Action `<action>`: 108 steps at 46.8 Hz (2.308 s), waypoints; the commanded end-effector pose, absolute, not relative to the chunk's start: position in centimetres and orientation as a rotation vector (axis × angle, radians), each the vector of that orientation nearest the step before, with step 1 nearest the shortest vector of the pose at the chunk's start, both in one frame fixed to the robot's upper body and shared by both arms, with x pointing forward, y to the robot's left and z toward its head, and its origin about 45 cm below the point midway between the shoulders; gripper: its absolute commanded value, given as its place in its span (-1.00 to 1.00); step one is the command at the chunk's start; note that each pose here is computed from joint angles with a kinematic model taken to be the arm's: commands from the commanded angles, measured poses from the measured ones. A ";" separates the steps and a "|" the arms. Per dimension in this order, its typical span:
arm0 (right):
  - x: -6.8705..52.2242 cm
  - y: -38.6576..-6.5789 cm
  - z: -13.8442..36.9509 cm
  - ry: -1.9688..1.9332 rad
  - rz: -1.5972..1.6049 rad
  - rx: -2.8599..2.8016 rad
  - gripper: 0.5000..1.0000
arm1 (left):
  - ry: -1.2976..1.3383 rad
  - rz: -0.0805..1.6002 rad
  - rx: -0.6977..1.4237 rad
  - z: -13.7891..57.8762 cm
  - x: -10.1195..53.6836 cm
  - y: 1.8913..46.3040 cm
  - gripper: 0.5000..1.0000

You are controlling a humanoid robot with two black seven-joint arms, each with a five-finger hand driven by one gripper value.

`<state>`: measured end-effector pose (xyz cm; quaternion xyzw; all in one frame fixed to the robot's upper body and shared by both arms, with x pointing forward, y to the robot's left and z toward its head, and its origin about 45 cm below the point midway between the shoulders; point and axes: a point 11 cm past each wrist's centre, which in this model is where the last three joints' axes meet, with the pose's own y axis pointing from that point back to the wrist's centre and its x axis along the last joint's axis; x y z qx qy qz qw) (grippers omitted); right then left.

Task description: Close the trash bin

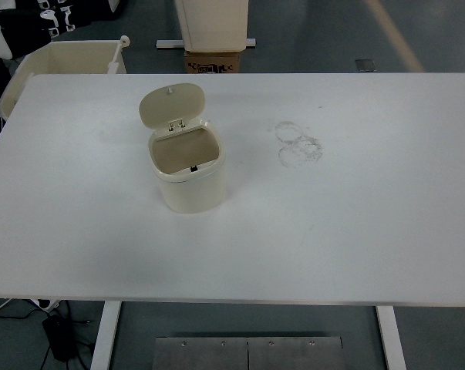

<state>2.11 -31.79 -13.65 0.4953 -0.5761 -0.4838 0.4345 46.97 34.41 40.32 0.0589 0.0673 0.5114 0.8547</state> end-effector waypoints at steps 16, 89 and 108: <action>2.1 -31.8 -13.7 -1.435 -1.204 1.233 0.97 | -0.042 0.903 0.380 41.3 45.7 29.2 1.00; 2.1 -31.8 -13.7 -1.435 -1.204 1.233 0.97 | -0.064 0.730 0.397 40.8 42.1 24.3 1.00; 2.1 -31.8 -13.7 -1.435 -1.204 1.233 0.97 | -0.057 0.808 0.472 37.7 43.1 26.8 1.00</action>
